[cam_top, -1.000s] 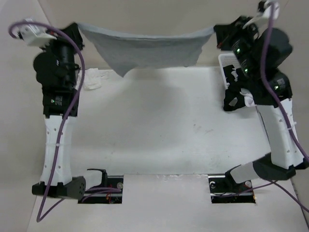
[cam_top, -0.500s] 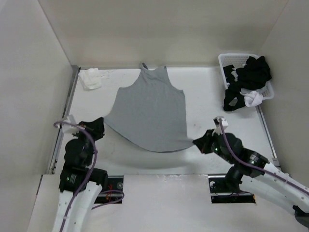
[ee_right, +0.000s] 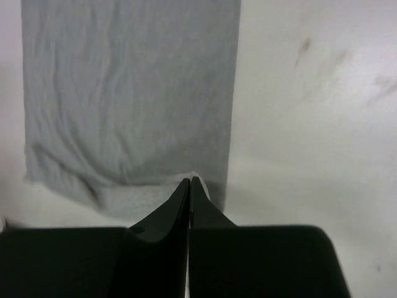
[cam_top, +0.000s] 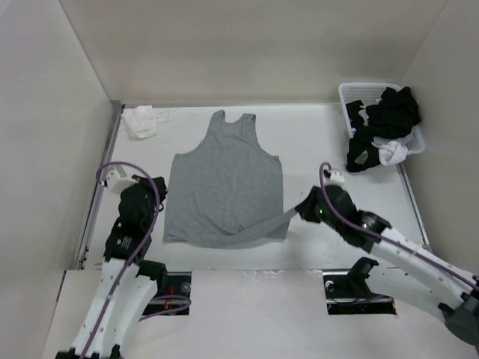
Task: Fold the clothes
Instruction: Fold the tank top
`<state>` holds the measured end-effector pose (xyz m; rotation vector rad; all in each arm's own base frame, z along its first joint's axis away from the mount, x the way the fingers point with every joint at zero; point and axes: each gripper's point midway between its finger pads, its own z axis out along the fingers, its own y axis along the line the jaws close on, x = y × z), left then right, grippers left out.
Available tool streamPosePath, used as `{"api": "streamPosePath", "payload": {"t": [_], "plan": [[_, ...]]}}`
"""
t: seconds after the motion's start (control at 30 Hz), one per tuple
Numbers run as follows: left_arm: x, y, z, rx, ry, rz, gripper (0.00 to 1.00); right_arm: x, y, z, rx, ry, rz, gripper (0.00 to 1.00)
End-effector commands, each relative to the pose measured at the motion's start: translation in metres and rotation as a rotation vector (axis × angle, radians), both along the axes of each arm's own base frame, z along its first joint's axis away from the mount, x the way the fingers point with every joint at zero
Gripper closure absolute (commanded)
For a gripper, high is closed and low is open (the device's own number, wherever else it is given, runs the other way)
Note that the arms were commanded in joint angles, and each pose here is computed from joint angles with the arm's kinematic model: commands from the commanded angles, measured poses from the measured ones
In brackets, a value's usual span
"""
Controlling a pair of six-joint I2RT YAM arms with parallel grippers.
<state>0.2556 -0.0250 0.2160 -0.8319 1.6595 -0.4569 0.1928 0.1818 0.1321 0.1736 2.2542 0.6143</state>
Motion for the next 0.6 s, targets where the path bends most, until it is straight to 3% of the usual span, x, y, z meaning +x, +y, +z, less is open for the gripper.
{"api": "streamPosePath", "payload": {"t": [0.0,0.07,0.13,0.2,0.33,0.47,0.57], "plan": [[0.053,0.012,0.045,-0.053,-0.157,0.101,0.94,0.085,0.014,0.072,0.100,-0.211,-0.012,1.00],[0.087,0.014,0.042,-0.039,-0.127,0.112,0.95,0.127,0.009,0.090,0.114,-0.235,-0.045,1.00],[0.099,-0.009,0.019,-0.029,-0.034,0.006,0.95,0.150,0.008,0.097,0.099,-0.234,-0.054,1.00],[0.085,-0.029,-0.021,0.019,0.080,-0.095,0.94,0.154,0.011,0.092,0.071,-0.207,-0.047,1.00],[0.035,-0.014,-0.091,0.089,0.294,-0.044,0.85,0.137,0.005,0.060,0.039,-0.180,-0.075,1.00],[0.007,-0.030,-0.127,0.096,0.468,-0.115,0.85,0.129,-0.007,0.043,0.061,-0.166,-0.117,1.00],[-0.004,-0.039,-0.159,0.130,0.568,-0.152,0.78,0.125,-0.011,0.044,0.089,-0.179,-0.119,1.00]]}}
